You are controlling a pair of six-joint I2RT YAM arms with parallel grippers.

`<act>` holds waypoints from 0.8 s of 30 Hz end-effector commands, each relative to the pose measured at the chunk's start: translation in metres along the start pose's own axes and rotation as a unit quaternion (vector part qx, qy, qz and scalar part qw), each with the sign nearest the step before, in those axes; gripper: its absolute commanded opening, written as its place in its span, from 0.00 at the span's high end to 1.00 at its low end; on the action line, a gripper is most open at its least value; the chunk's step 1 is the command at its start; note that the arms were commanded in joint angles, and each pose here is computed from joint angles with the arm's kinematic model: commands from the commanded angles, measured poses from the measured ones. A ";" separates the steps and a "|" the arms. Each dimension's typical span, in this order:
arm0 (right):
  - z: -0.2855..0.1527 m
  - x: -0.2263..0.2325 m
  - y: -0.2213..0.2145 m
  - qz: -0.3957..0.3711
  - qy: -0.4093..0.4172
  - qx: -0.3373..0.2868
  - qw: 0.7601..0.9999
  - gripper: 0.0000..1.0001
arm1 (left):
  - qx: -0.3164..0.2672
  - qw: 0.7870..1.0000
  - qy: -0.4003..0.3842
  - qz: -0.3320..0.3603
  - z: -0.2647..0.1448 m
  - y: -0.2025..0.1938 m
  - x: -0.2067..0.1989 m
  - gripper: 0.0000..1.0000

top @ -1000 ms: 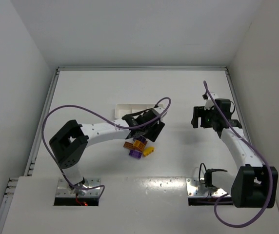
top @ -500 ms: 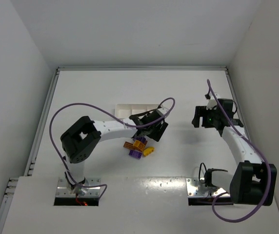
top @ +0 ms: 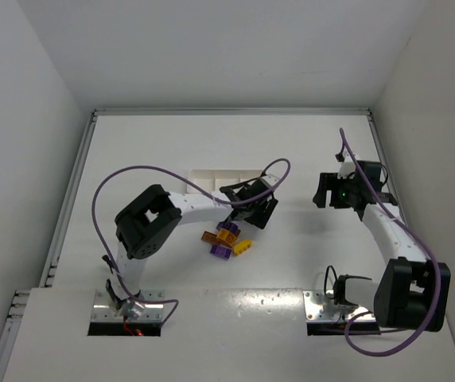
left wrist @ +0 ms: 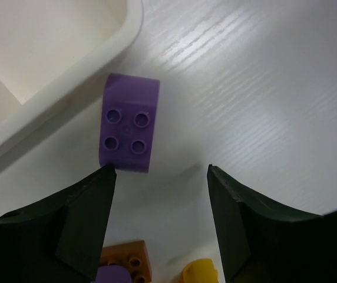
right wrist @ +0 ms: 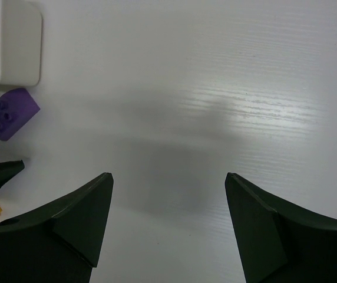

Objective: Sort the legos into containers by color

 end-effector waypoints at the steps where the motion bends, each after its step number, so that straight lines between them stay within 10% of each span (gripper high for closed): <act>1: -0.002 -0.007 0.019 0.003 -0.005 -0.028 1.000 0.23 | -0.029 0.999 -0.004 -0.032 0.008 0.022 -0.003 0.30; 24: 0.004 -0.006 0.016 0.006 0.007 -0.021 1.000 0.23 | -0.030 0.998 -0.009 0.050 0.025 0.029 0.005 0.19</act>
Point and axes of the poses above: each gripper's point midway between its finger pads, its own z axis out along the fingers, its own x axis along the line the jaws close on, y = z × x, the point moved 5 cm from there along -z, back along the fingers, and after that the axes turned 15 degrees about -z, right-handed, at the moved point
